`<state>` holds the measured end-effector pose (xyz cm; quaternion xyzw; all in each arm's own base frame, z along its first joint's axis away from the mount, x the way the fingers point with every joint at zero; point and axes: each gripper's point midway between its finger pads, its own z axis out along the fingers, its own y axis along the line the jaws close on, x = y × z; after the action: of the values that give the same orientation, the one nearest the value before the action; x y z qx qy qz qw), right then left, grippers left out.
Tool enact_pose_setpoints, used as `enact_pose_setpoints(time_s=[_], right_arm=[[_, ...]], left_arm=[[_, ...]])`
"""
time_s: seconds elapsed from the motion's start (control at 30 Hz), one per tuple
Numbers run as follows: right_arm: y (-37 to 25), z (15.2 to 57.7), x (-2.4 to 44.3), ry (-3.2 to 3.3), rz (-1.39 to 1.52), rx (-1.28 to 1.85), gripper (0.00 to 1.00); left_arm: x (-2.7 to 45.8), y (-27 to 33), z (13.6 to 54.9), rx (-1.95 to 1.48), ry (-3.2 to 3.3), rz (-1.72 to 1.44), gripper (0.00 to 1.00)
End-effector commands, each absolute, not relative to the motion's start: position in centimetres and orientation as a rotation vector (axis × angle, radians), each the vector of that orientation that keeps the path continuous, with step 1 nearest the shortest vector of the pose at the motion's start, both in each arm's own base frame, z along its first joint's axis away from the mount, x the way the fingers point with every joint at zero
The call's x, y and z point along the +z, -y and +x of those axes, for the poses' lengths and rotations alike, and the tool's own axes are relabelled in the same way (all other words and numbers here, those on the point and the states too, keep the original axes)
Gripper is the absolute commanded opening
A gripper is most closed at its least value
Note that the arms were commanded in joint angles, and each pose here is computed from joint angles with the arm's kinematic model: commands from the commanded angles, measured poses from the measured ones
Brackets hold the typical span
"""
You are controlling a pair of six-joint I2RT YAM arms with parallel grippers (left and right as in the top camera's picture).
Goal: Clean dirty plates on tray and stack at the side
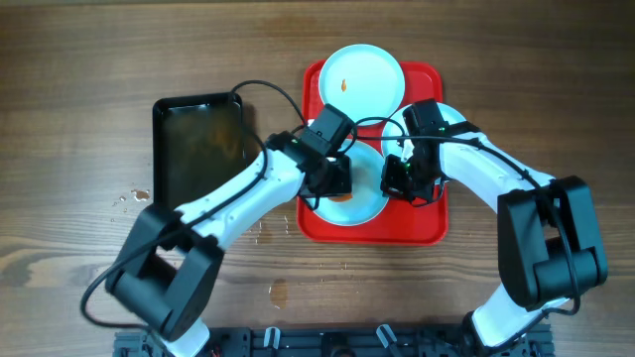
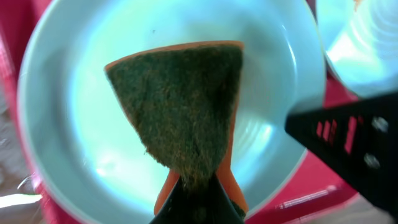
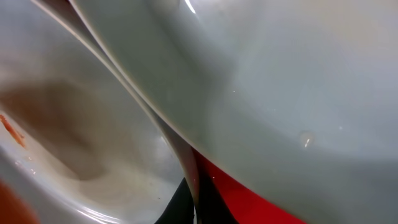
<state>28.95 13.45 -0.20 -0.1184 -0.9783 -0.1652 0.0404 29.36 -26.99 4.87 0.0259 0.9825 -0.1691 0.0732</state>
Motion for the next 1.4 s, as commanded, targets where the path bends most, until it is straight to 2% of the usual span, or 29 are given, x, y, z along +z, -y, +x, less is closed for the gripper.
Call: enact_pose_setpoints(time_s=[0.0,0.17,0.3,0.47,0.6,0.8,0.93,1.03,1.17,1.37], right_arm=[[-12.1,27.3,-2.2,2.96,-0.402,-0.378,0.04],[-12.1,27.2,-2.2,2.957,-0.403,-0.376,0.04],[-12.1,27.1,-2.2,2.952,-0.404,-0.372,0.04],[-11.9,26.6,-2.2,2.933,-0.407,-0.357,0.04],[-11.9,26.4,-2.2,2.926,-0.413,-0.352,0.04],[-11.4,26.3,-2.3,2.931,-0.412,-0.31,0.04],[-11.4,26.5,-1.8,2.95,-0.405,-0.315,0.04],[-11.3,27.1,-0.4,3.013,-0.336,-0.338,0.04],[-11.6,28.3,2.8,3.139,-0.171,-0.408,0.04],[-11.6,29.3,7.7,3.352,0.014,-0.375,0.04]], left_arm=[[2.9,27.5,30.0,-0.514,-2.96,0.067,0.04],[0.5,27.0,30.3,-0.424,-2.965,0.172,0.04],[-1.2,22.3,30.8,-0.053,-2.969,0.123,0.04],[-0.6,17.2,32.0,0.358,-2.865,0.19,0.04],[0.3,15.6,32.6,0.5,-2.816,0.215,0.04],[3.8,16.9,33.7,0.447,-2.817,0.125,0.04],[7.6,19.4,34.7,0.126,-2.859,0.046,0.04],[9.8,19.1,34.6,-0.059,-2.887,-0.028,0.04],[12.6,15.0,34.3,-0.153,-2.91,-0.203,0.04],[14.6,5.8,33.8,0.0,-2.893,-0.463,0.04]])
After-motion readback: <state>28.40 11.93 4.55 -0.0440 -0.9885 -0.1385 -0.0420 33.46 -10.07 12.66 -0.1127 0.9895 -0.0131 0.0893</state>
